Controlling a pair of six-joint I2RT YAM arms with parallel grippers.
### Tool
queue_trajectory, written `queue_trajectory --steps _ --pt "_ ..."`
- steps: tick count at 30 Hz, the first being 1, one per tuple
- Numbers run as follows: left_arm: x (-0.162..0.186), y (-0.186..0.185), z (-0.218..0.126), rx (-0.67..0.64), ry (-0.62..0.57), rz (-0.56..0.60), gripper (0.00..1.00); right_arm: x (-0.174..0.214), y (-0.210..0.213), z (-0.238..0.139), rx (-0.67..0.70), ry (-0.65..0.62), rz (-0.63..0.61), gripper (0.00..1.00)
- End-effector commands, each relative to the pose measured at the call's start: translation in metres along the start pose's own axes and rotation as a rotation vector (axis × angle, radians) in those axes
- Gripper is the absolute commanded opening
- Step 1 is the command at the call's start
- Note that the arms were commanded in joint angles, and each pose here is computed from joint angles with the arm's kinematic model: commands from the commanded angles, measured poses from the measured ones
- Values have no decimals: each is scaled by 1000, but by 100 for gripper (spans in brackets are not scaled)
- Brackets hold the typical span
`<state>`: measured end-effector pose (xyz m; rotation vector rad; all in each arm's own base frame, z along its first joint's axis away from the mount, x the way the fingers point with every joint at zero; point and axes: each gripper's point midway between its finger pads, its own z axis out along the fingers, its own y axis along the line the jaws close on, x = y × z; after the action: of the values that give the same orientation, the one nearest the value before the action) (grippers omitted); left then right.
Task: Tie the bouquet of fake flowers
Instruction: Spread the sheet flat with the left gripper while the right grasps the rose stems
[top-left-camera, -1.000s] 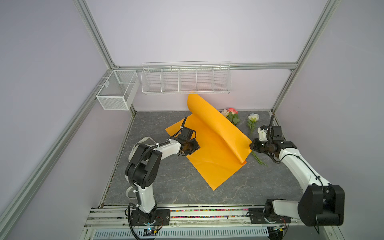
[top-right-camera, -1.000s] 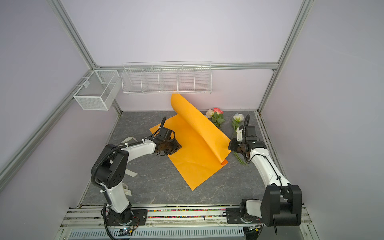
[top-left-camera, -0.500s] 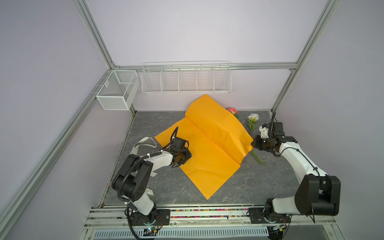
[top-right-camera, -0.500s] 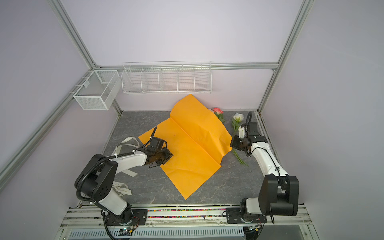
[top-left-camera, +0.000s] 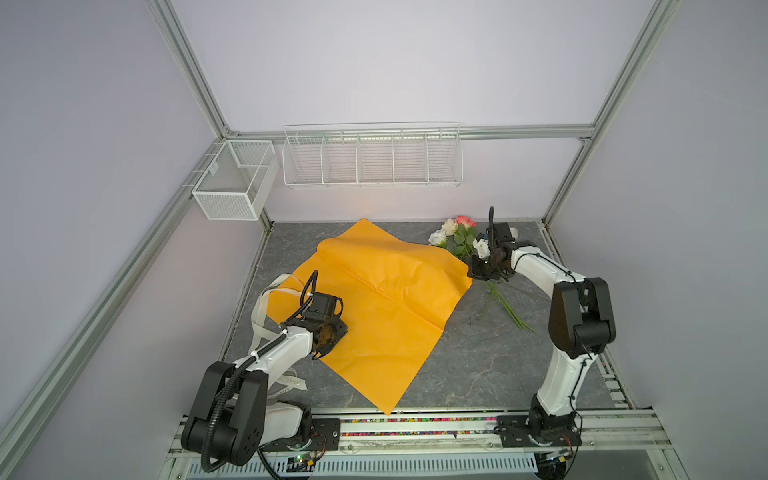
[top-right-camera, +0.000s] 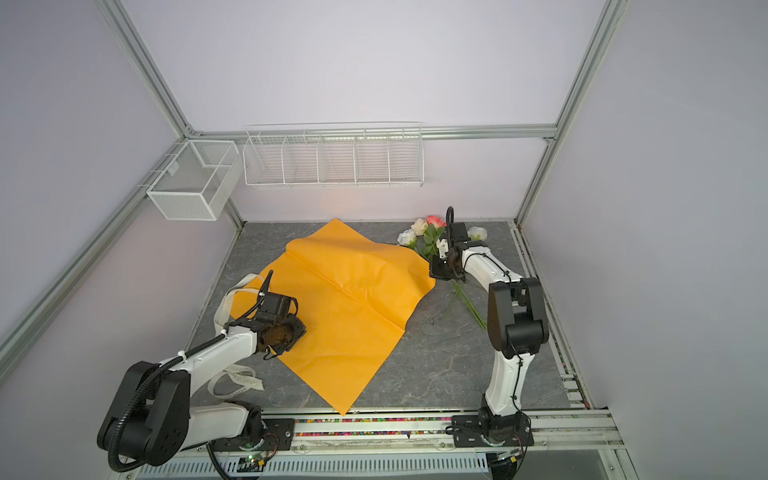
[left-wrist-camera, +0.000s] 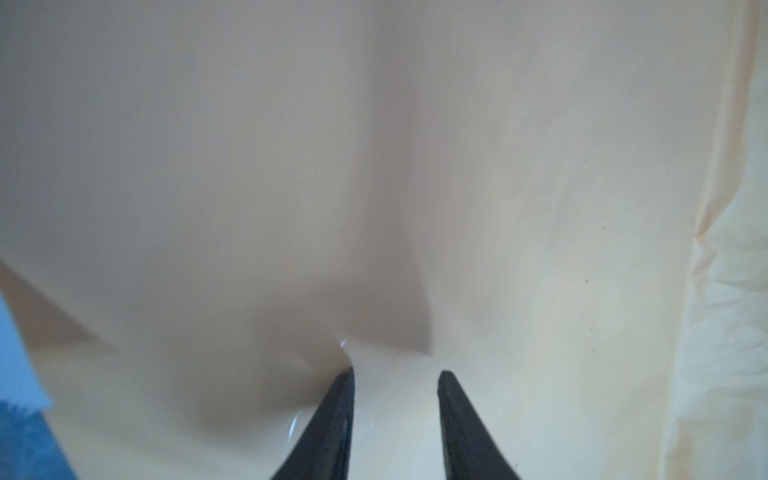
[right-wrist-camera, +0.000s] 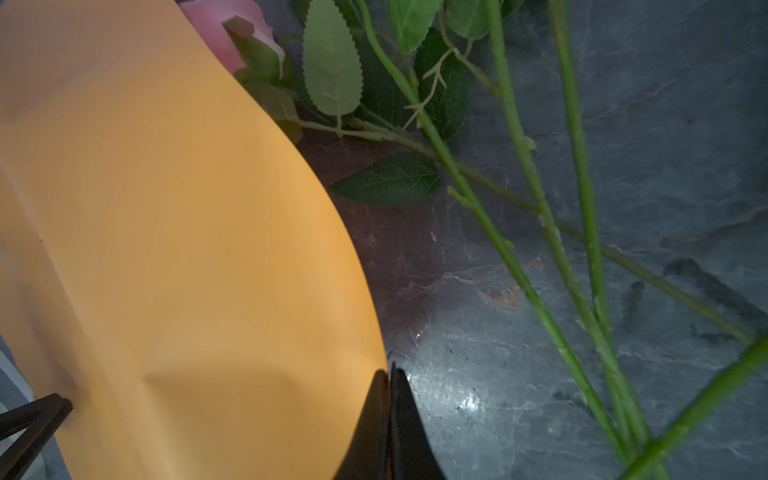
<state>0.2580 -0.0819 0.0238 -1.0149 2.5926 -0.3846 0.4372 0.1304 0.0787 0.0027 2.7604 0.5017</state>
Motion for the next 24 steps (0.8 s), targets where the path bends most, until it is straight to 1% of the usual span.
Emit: queue_trajectory --steps 1,3,5,7,8,10,12,13,14,16,19,20,22,24 --pt "15 35 -6 -134 57 56 41 5 3 -3 11 22 -18 7" --pt "7 15 -16 -69 39 81 44 12 0 3 13 35 -7 7" --pt "-4 -10 -31 14 11 125 49 26 -10 10 55 88 18 7" --pt "-12 -37 -45 104 -10 170 51 40 -23 18 101 128 35 7" --pt "-16 -51 -51 152 -16 182 52 51 -24 22 102 164 45 7" --pt "-18 -76 -59 241 -5 198 53 64 -23 28 66 186 46 7" --pt "-18 -102 -63 333 21 218 54 76 -6 34 36 208 14 7" --pt "-17 -112 -63 364 36 223 54 82 5 35 -7 232 -7 7" --pt "-16 -121 -61 385 51 230 54 88 12 35 0 245 -43 7" --pt "-13 -136 -57 397 73 261 54 92 13 38 55 247 -99 7" --pt "-9 -151 -47 377 104 303 54 84 34 41 -21 227 -125 7" --pt "-8 -155 -42 368 118 307 54 81 36 42 -16 228 -117 7" --pt "-10 -155 -35 332 131 312 53 79 39 45 4 240 -144 7" --pt "-13 -152 -30 299 117 312 53 81 41 50 17 254 -153 7"
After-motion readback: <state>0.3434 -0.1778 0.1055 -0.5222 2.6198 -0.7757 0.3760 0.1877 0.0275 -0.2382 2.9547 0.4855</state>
